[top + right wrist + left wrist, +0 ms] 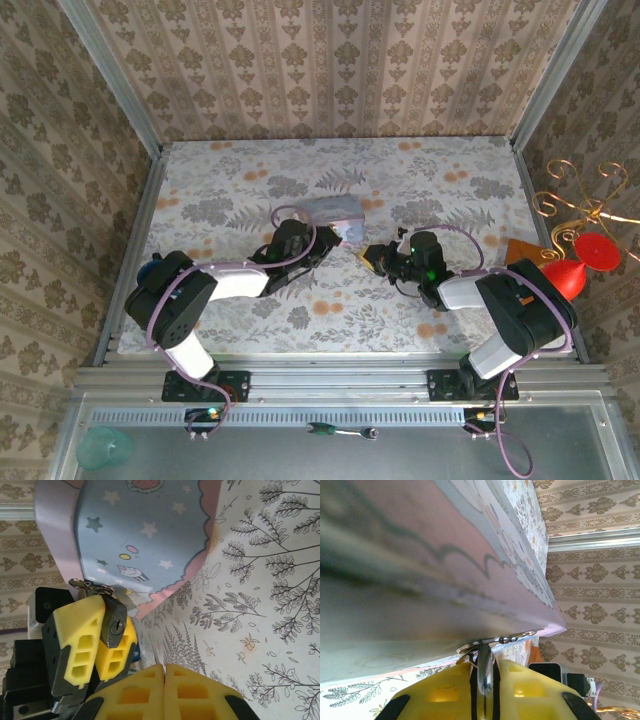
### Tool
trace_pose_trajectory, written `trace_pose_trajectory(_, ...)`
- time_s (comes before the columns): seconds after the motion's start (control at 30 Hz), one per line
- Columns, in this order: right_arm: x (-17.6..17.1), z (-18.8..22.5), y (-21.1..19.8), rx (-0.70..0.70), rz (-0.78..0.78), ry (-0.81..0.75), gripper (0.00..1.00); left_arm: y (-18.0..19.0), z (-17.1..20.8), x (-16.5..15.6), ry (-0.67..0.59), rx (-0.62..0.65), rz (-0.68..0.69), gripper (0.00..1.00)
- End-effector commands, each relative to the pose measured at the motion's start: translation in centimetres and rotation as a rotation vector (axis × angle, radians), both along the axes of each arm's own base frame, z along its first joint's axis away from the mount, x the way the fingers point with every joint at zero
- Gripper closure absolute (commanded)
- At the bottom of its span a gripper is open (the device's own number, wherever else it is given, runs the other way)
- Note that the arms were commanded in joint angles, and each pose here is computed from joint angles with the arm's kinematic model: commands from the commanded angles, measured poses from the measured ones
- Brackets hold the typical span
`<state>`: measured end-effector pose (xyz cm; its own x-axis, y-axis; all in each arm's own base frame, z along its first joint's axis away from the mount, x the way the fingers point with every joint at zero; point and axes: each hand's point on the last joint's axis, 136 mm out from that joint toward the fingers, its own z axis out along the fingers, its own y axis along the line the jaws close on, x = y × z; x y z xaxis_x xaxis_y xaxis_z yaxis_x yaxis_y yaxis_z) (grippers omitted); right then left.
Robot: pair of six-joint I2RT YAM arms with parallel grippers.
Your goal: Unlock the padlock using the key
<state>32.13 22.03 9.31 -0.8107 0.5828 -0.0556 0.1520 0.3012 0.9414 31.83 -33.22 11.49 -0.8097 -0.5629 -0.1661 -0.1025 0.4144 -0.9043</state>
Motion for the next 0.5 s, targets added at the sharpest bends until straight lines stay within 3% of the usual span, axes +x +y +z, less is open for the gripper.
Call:
trace_pose_trajectory(0.0, 0.03, 1.06, 0.28, 0.025, 0.029, -0.044, 1.0, -0.14, 1.61, -0.22, -0.028, -0.046, 0.012, 1.0)
trace_pose_trajectory(0.47, 0.26, 1.04, 0.37, 0.101, 0.025, -0.058, 1.0, -0.31, 1.49, -0.63, -0.014, -0.055, 0.01, 1.0)
